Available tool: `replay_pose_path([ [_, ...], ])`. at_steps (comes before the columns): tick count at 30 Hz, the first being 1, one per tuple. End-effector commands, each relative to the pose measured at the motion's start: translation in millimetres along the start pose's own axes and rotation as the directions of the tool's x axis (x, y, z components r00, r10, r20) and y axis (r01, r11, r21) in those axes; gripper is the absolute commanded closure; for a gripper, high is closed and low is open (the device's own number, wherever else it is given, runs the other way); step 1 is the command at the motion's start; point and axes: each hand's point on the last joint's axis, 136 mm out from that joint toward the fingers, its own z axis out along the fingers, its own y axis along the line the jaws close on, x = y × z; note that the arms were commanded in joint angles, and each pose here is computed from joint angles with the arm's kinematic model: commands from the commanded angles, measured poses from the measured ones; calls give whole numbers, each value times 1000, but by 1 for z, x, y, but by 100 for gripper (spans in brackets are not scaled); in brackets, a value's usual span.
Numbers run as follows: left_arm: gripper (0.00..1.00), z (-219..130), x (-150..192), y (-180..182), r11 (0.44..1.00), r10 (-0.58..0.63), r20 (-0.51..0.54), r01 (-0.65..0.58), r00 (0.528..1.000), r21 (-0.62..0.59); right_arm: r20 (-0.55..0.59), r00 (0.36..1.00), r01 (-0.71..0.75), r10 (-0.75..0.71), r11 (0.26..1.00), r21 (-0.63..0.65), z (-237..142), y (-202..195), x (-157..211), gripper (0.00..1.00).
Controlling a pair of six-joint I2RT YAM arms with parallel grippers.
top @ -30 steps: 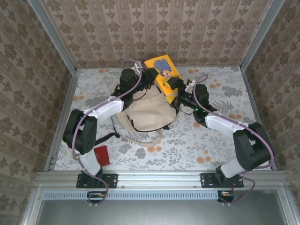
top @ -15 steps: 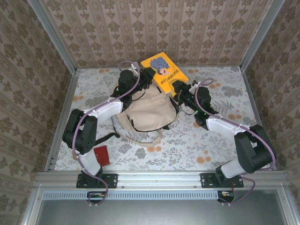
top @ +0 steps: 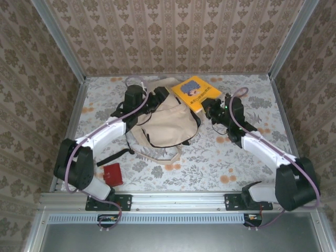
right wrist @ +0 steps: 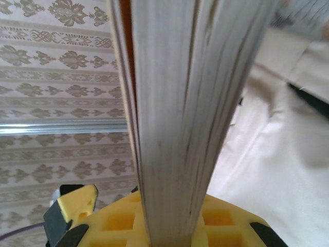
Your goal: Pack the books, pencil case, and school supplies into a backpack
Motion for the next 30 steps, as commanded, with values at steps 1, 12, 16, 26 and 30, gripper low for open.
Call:
replay_pose_path([
  [1, 24, -22, 37, 46, 902, 276, -213, -329, 937, -278, 52, 976, 207, -211, 976, 68, -33, 0, -15, 99],
  [12, 29, 5, 125, 47, 563, 525, -650, -797, 550, -220, 173, 948, 222, -268, 943, 247, -99, -42, -52, 99],
  [16, 27, 18, 143, 56, 466, 512, -738, -864, 438, -190, 189, 944, 216, -271, 939, 267, -107, -47, -56, 99],
  [26, 31, 45, 158, 81, 404, 448, -811, -894, 377, -193, 176, 954, 188, -241, 944, 272, -105, -56, -54, 99],
  [30, 54, 49, 150, 75, 395, 471, -793, -896, 386, -202, 172, 956, 187, -238, 945, 268, -105, -56, -53, 99],
])
